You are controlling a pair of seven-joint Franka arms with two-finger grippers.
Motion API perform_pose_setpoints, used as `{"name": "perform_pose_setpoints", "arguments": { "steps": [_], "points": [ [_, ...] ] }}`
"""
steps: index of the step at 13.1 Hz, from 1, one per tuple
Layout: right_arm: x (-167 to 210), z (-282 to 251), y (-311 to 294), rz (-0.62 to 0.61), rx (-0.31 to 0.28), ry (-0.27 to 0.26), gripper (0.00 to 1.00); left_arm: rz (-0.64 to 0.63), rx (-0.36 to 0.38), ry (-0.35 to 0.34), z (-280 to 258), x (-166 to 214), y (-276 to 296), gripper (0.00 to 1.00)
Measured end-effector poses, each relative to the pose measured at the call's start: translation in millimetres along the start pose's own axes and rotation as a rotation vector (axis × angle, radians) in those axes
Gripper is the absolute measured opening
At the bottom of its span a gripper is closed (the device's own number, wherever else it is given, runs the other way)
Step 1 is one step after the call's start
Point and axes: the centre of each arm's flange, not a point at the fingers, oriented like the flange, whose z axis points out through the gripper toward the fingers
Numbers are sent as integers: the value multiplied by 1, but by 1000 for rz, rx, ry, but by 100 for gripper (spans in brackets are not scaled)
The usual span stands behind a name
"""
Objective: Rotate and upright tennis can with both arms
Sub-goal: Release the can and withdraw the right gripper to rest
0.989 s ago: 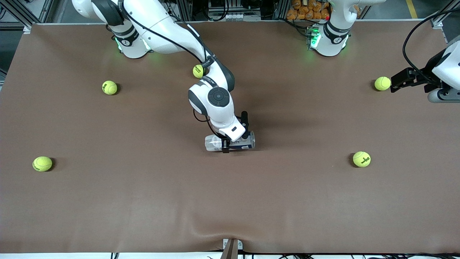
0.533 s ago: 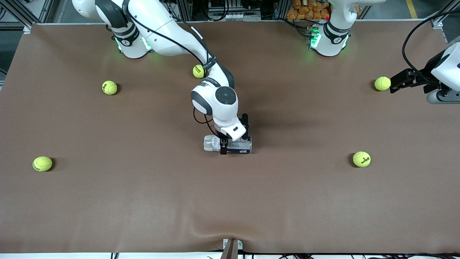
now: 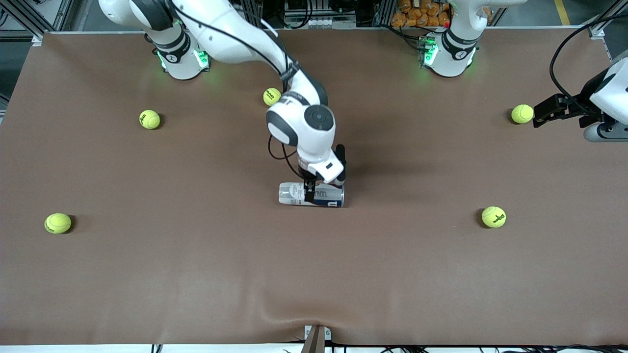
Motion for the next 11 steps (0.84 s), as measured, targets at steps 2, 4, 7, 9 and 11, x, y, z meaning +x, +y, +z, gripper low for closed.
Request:
{"name": "perform_pose_setpoints", "arguments": {
  "steps": [2,4,7,9,11],
  "points": [
    [-13,-44,11,25,-10,1,100,0,0,0,0,0,0,100],
    [-42,-80,33,82,-9,9,100,0,0,0,0,0,0,100],
    [-120,-123,83,220,2,14,100,0,0,1,0,0,0,100],
    [-197,-134,125,345,4,7,100,0,0,1,0,0,0,100],
    [-282,-129,165,486,12,2,100,0,0,1,0,1,0,100]
  ]
}}
